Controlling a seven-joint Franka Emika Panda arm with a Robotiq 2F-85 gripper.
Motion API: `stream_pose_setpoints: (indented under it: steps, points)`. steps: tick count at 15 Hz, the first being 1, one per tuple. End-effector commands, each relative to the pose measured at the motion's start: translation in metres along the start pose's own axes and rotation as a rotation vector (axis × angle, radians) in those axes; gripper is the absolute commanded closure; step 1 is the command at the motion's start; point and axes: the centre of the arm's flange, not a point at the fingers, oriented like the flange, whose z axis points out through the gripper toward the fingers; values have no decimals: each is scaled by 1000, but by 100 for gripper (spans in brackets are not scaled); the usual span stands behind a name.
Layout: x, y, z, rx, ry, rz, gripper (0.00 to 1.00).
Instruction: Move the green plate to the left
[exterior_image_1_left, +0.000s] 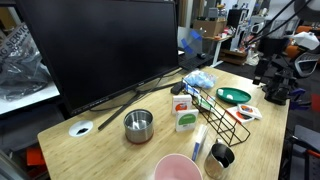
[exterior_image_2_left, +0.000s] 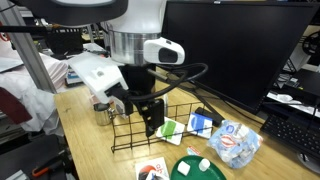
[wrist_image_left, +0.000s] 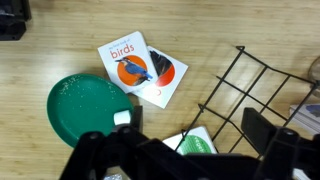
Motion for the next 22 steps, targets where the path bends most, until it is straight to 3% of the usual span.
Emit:
stream_pose_setpoints:
  steps: [1, 9, 13, 16, 22]
  points:
    - [6, 5, 0, 11, -6, 11, 0]
    - [15, 10, 0, 28, -33, 23, 0]
    - [30, 14, 11, 46, 1, 64, 0]
    - [42, 15, 26, 23, -21, 80, 0]
    - [76, 23, 51, -17, 79, 104, 0]
